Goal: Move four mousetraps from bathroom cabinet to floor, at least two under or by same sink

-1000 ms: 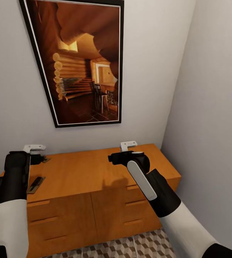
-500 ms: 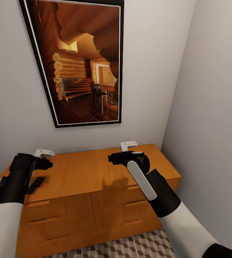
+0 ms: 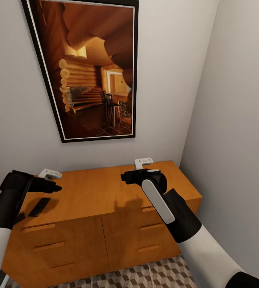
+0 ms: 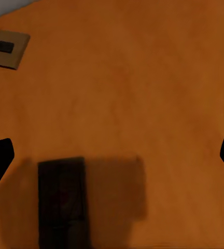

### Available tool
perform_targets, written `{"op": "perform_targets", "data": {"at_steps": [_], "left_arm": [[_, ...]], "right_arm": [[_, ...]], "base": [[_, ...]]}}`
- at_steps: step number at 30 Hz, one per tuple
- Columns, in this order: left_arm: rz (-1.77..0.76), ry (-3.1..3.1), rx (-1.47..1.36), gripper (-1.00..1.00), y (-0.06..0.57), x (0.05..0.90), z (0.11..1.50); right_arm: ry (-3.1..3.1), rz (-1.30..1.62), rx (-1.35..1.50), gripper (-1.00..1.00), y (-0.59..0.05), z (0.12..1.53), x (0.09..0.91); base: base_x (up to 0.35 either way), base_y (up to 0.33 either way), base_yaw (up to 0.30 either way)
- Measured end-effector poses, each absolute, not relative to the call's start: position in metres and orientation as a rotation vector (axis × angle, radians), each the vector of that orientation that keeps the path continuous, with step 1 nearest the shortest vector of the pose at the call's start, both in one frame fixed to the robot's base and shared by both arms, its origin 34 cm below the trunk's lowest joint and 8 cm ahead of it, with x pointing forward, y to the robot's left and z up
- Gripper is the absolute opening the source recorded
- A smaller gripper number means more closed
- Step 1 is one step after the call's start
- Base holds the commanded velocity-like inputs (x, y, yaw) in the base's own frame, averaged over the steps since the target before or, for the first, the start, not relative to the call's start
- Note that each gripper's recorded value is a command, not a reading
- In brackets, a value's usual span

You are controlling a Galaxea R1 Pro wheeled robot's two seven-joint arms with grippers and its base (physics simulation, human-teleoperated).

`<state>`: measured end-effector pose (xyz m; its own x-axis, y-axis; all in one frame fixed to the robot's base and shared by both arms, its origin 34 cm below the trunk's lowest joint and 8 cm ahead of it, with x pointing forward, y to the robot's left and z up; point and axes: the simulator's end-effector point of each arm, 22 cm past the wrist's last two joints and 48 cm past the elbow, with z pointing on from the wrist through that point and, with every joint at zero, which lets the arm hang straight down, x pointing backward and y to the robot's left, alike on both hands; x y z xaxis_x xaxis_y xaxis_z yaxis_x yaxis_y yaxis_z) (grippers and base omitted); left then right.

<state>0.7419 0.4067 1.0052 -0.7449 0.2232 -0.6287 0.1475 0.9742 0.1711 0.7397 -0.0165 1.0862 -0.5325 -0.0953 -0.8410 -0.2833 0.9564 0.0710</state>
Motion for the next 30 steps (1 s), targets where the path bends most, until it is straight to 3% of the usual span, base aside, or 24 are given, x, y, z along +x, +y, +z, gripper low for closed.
{"op": "perform_targets", "data": {"at_steps": [17,30], "left_arm": [[0.031,2.477,0.317,1.00,0.392,0.723,0.981],[0.010,2.476,0.343,1.00,0.424,0.710,1.000]], "right_arm": [[2.139,0.242,-0.268,1.00,-0.016,1.083,0.740],[2.172,0.224,-0.266,1.00,-0.020,1.068,0.741]], "base": [[0.000,0.000,0.000],[0.000,0.000,0.000]]}}
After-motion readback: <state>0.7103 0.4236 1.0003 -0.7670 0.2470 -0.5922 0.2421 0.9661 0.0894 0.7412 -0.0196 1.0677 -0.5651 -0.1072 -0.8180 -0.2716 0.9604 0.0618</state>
